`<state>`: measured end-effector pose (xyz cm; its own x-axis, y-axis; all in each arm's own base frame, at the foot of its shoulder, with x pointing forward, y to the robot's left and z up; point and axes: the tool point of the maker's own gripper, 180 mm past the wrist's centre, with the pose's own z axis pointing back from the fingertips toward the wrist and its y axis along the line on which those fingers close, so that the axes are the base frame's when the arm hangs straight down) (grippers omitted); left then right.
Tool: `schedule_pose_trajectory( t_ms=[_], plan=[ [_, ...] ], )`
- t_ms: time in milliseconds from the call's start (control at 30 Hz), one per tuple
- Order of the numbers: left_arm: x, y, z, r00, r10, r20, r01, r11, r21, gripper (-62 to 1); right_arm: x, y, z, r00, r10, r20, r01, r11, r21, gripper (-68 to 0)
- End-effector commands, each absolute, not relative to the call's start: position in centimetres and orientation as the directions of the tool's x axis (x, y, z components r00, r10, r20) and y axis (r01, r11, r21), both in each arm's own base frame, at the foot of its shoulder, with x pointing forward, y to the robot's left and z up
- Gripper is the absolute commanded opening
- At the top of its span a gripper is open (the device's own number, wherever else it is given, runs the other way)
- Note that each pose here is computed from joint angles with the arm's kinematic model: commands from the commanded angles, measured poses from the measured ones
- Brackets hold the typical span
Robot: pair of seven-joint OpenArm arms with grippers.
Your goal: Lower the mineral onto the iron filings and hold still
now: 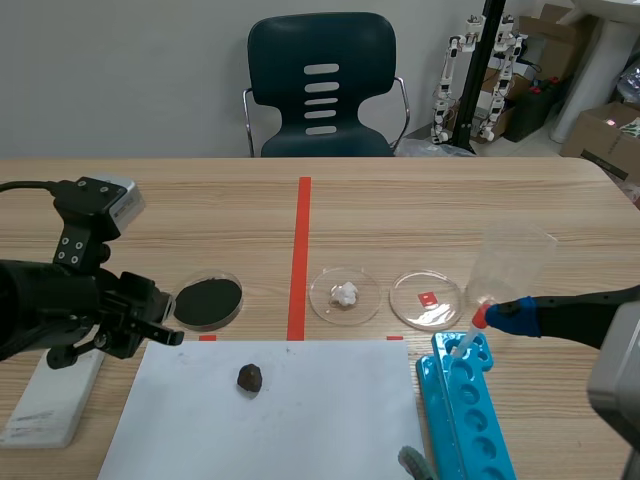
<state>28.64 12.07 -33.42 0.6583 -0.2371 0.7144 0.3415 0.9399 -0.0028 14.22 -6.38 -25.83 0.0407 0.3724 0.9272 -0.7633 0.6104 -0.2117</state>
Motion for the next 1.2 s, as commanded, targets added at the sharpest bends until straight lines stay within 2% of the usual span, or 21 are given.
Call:
schedule_pose_trajectory(
  t_ms=[0, 333, 467, 667, 1167],
  plan=[
    [30.0, 11.1, -33.0, 0.658, -0.212, 0.722, 0.326, 0.945, -0.020, -51.9, 14.3, -6.3, -25.4, 0.033, 0.357, 0.934, -0.759, 0.616, -0.209, -2.2],
    [35.3, 9.2, -35.7, 0.750, -0.110, 0.653, 0.219, 0.972, -0.088, -51.9, 14.3, -6.3, -25.4, 0.033, 0.357, 0.933, -0.760, 0.616, -0.209, -2.2],
    [36.4, 9.2, -36.5, 0.772, -0.092, 0.629, 0.190, 0.978, -0.089, -51.9, 14.3, -6.3, -25.4, 0.033, 0.357, 0.933, -0.760, 0.616, -0.209, -2.2],
    [37.3, 9.5, -38.3, 0.811, -0.055, 0.583, 0.133, 0.987, -0.092, -51.9, 14.3, -6.3, -25.4, 0.033, 0.357, 0.933, -0.760, 0.616, -0.209, -2.2],
    [37.3, 10.3, -40.6, 0.851, -0.040, 0.524, 0.091, 0.993, -0.071, -51.9, 14.3, -6.3, -25.4, 0.033, 0.357, 0.933, -0.760, 0.616, -0.209, -2.2]
  ],
)
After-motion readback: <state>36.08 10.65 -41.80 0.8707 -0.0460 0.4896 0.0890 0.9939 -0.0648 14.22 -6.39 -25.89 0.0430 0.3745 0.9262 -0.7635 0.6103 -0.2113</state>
